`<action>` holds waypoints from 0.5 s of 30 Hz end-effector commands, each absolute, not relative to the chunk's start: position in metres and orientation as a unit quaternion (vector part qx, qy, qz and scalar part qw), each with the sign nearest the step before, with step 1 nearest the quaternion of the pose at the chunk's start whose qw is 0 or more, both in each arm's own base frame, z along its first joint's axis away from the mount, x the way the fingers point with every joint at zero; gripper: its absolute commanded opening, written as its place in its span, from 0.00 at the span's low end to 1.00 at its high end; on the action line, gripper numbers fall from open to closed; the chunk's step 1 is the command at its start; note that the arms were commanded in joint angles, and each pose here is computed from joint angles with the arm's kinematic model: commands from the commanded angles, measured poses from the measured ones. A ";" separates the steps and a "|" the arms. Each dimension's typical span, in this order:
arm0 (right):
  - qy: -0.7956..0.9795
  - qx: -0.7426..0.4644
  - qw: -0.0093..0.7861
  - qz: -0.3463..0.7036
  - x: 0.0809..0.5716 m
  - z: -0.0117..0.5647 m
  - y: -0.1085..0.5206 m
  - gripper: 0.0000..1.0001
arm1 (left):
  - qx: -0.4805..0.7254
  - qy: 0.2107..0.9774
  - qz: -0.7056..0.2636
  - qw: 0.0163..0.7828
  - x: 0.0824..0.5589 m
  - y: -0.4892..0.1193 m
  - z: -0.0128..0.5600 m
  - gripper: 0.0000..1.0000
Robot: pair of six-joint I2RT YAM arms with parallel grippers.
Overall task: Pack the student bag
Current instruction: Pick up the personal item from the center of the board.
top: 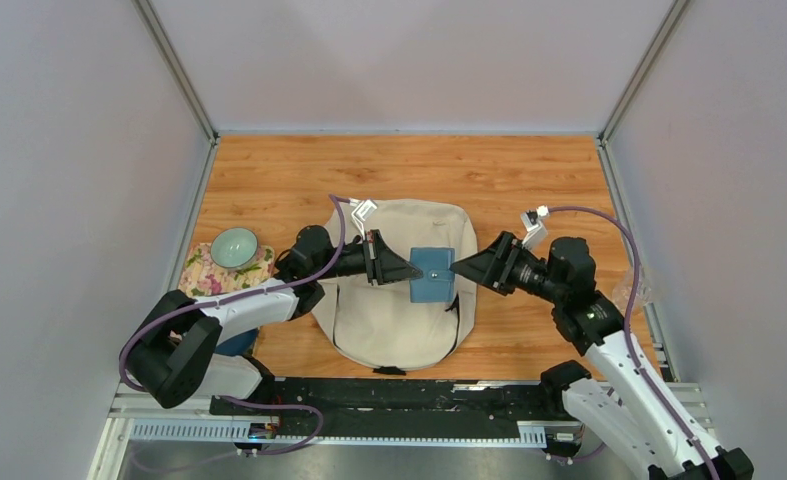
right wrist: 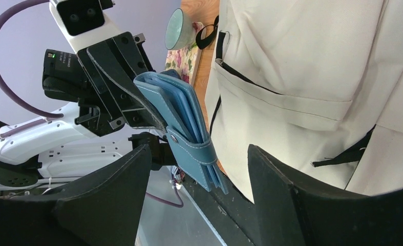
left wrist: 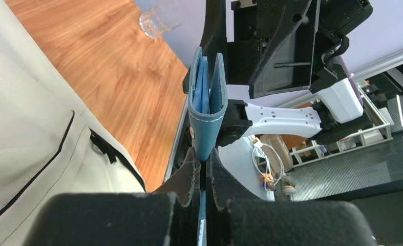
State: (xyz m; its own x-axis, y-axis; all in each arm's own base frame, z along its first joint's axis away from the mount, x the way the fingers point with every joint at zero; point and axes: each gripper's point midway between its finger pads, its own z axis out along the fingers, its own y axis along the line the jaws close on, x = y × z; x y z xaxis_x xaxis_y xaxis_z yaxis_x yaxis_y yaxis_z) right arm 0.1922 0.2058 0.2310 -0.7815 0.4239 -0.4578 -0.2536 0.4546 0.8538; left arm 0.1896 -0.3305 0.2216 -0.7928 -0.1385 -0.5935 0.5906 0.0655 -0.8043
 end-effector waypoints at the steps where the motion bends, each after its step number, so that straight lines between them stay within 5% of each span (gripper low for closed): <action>1: 0.769 0.027 0.330 0.546 0.194 0.246 0.217 0.72 | 0.199 0.632 -0.685 0.302 0.185 -0.332 0.256 0.00; 11: 0.763 0.004 0.317 0.563 0.191 0.254 0.236 0.71 | 0.194 0.634 -0.689 0.292 0.187 -0.334 0.254 0.00; 15: 0.759 -0.003 0.318 0.568 0.188 0.258 0.239 0.65 | 0.187 0.642 -0.688 0.283 0.189 -0.336 0.250 0.13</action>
